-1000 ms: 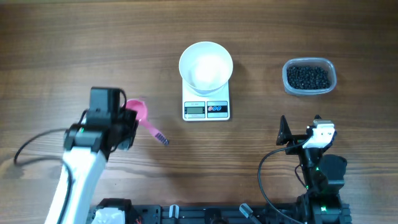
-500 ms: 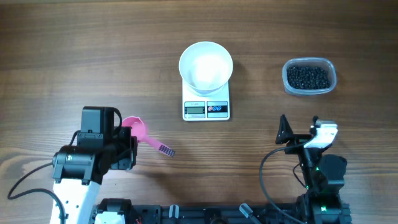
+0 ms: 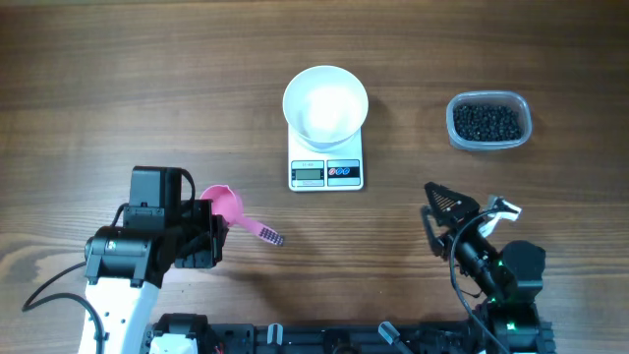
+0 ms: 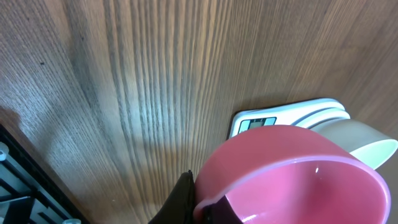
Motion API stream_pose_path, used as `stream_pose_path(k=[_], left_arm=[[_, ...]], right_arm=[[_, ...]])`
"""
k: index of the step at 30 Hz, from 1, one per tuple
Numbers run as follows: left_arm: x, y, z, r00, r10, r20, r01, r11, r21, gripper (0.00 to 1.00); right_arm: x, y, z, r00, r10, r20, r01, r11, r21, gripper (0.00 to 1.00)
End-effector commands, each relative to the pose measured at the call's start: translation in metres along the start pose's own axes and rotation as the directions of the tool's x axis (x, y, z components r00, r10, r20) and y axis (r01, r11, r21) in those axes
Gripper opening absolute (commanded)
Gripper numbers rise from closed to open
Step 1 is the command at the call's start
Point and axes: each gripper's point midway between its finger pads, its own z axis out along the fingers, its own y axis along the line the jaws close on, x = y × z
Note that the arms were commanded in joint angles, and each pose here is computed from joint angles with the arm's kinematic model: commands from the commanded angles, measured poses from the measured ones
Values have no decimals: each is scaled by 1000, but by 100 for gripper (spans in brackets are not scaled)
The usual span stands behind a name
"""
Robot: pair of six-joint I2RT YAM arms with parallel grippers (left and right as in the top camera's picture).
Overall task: Scoop item into bowl and weigh 150g on scale
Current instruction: 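Carry the scoop toward center while the right gripper approaches its handle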
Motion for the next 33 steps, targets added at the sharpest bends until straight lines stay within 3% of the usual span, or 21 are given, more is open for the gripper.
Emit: stream_pose_path(k=[1, 9, 15, 19, 27, 33], left_arm=[[0, 7, 1, 1000, -25, 0, 25, 999, -28, 4], [-1, 8, 1, 1000, -26, 0, 26, 999, -33, 4], [-1, 13, 1, 999, -33, 3, 33, 998, -55, 4], [-1, 12, 1, 998, -62, 4, 62, 997, -50, 4], [-1, 2, 1, 999, -49, 5, 49, 999, -7, 4], [-1, -1, 1, 999, -42, 3, 42, 999, 4, 4]], right_arm=[[25, 1, -1, 981, 127, -146, -127, 992, 9, 100], [52, 3, -7, 938, 158, -310, -158, 987, 27, 100], [62, 4, -10, 931, -49, -361, 34, 998, -46, 96], [88, 8, -24, 829, -282, -483, 214, 958, -193, 95], [102, 11, -33, 777, -295, -556, 198, 953, -230, 91], [111, 12, -39, 731, -343, -590, 216, 936, -276, 96]])
